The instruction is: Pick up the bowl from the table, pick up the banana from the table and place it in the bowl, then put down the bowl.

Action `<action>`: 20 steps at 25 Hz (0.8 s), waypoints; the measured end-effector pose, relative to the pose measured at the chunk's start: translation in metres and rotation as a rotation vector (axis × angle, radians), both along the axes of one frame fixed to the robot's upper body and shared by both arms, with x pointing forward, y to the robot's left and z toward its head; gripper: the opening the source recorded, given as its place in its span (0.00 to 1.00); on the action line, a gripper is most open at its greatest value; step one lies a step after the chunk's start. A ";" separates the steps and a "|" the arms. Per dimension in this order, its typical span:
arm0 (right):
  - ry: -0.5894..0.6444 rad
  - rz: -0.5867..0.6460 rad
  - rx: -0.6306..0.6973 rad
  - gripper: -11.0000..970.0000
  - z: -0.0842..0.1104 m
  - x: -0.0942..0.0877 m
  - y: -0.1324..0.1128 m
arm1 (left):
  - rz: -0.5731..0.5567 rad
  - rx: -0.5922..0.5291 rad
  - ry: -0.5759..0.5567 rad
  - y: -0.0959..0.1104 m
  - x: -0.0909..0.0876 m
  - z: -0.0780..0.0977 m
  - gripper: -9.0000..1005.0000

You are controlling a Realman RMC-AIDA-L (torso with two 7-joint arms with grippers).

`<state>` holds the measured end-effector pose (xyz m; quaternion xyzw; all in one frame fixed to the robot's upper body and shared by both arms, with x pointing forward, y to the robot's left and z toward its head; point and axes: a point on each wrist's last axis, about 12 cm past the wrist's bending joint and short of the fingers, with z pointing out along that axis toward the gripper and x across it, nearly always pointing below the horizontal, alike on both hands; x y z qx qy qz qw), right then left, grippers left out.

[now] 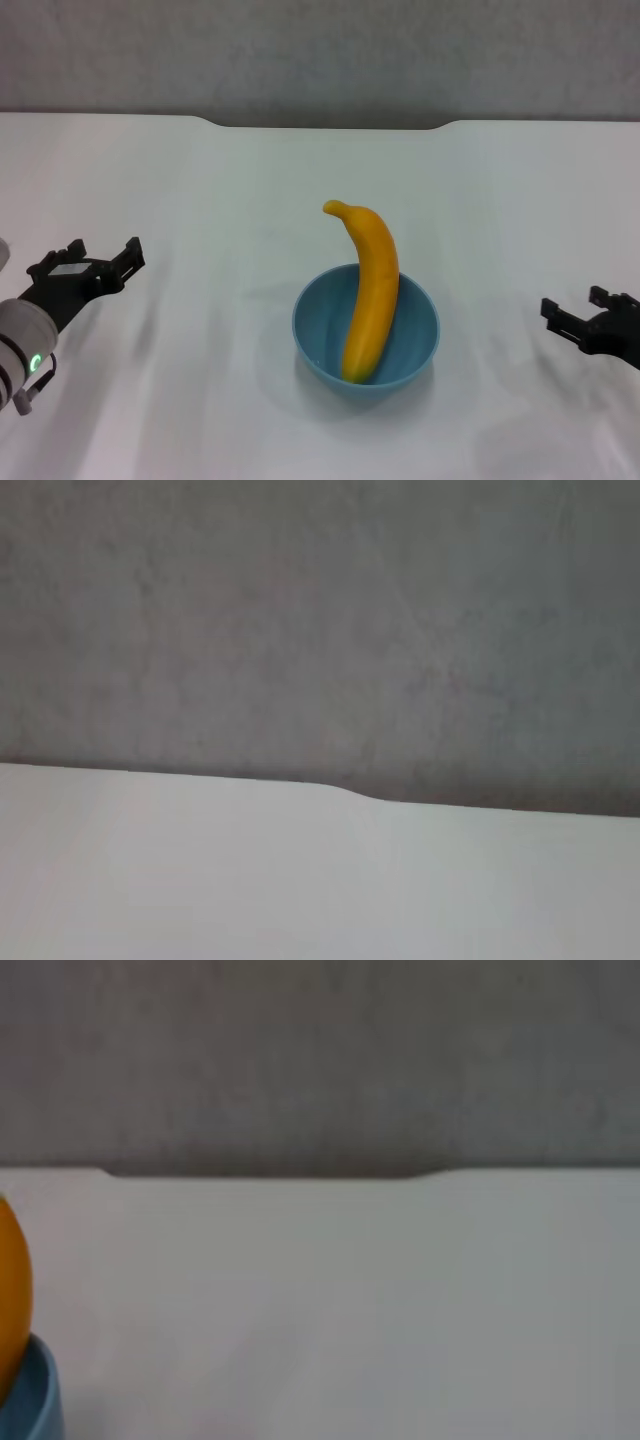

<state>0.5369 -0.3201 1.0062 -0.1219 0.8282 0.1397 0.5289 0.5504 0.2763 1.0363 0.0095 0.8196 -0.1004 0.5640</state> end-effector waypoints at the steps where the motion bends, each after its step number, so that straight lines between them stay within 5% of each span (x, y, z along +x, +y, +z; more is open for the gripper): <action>1: -0.023 -0.002 0.006 0.85 -0.002 -0.004 -0.001 | -0.001 -0.006 -0.006 0.001 -0.001 -0.001 0.79; 11: -0.273 -0.080 0.064 0.84 -0.004 -0.040 -0.009 | -0.051 -0.047 -0.092 0.005 -0.007 -0.013 0.79; 20: -0.267 -0.054 0.105 0.84 -0.008 -0.049 0.001 | -0.101 -0.012 -0.083 0.004 -0.009 -0.027 0.79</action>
